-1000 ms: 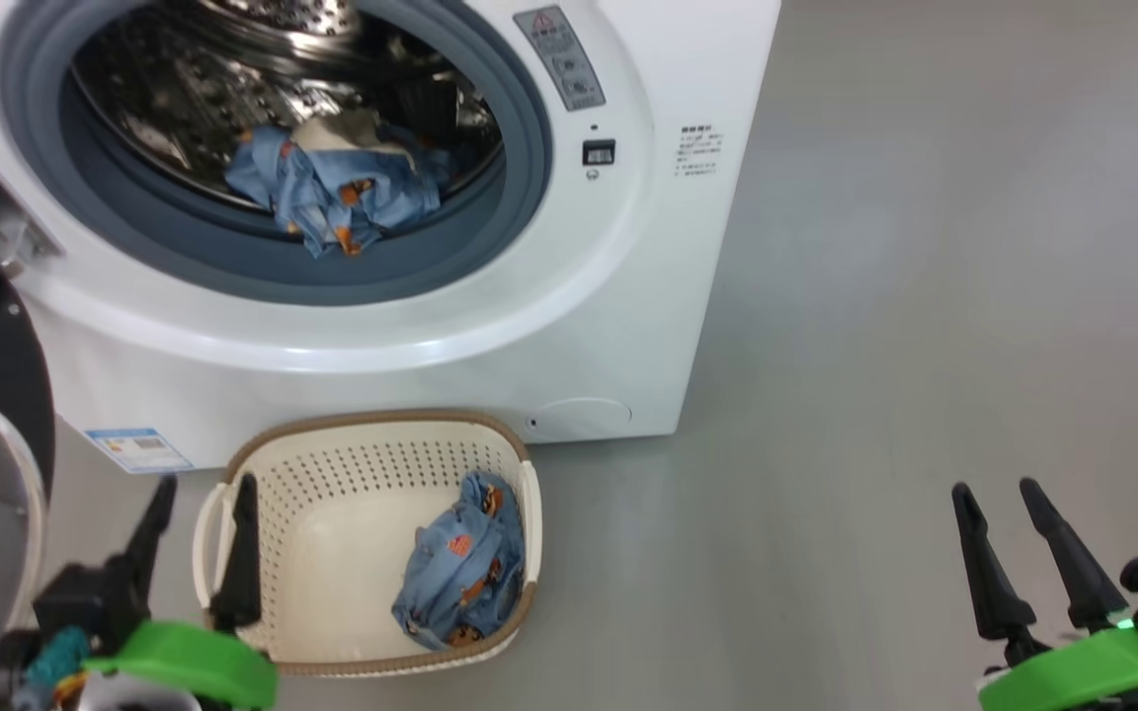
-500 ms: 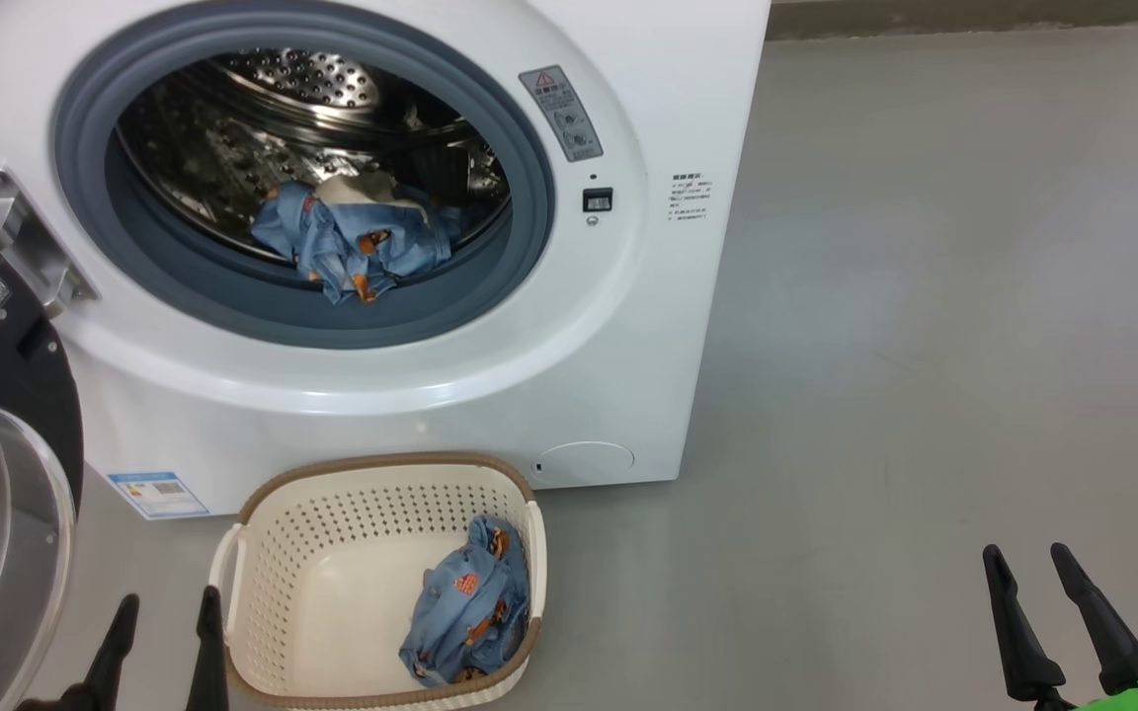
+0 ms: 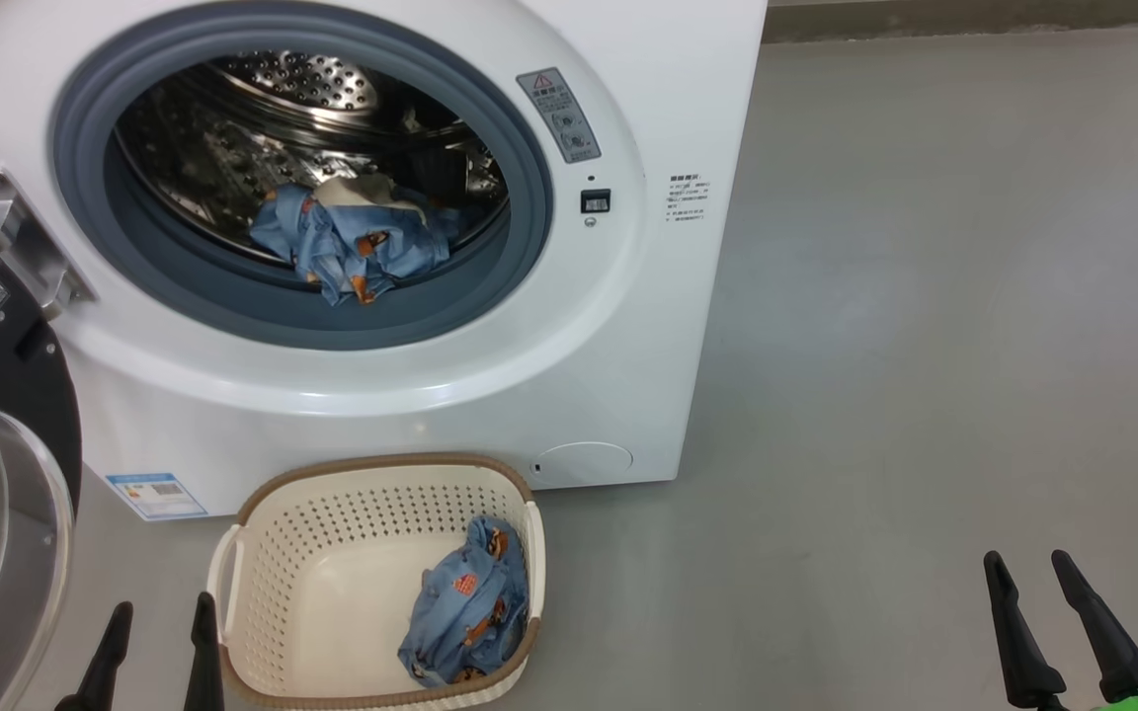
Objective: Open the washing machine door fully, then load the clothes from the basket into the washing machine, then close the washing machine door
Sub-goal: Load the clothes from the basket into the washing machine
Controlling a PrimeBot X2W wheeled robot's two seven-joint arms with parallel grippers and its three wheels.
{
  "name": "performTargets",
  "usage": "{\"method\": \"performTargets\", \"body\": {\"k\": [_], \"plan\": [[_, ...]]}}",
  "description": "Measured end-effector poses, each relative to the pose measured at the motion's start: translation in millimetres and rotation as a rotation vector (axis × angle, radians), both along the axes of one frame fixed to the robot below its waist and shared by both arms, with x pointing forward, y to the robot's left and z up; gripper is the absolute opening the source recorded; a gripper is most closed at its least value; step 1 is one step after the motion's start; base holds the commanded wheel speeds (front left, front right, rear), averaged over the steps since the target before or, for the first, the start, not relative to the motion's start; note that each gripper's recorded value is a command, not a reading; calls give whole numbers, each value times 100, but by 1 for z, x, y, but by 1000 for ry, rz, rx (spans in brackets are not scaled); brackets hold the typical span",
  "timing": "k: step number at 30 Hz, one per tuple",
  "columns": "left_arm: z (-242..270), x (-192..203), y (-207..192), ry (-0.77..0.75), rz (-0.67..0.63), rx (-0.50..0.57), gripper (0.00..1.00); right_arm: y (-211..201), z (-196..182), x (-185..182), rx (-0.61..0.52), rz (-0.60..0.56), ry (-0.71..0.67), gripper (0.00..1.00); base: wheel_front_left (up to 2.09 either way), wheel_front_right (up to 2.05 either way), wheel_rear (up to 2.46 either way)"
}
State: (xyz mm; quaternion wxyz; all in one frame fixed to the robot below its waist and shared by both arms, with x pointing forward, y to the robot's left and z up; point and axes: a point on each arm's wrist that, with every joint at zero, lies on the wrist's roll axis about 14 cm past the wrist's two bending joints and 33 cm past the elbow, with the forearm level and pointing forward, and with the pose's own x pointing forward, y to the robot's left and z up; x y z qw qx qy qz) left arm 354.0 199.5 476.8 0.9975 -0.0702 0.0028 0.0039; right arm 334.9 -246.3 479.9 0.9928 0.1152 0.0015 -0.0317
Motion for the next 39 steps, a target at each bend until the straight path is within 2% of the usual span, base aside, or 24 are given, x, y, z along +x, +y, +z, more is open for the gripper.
{"method": "performTargets", "body": {"k": [16,26,39], "plan": [[-18,7,-8,55,-21,-6,100,5,-12,8,17,-4,36,100,0,0,0],[-46,30,-25,131,-64,-27,100,17,-13,39,41,14,24,100,0,0,0],[-110,76,-65,299,-176,-51,100,22,-29,87,52,22,38,100,0,0,0]]}}
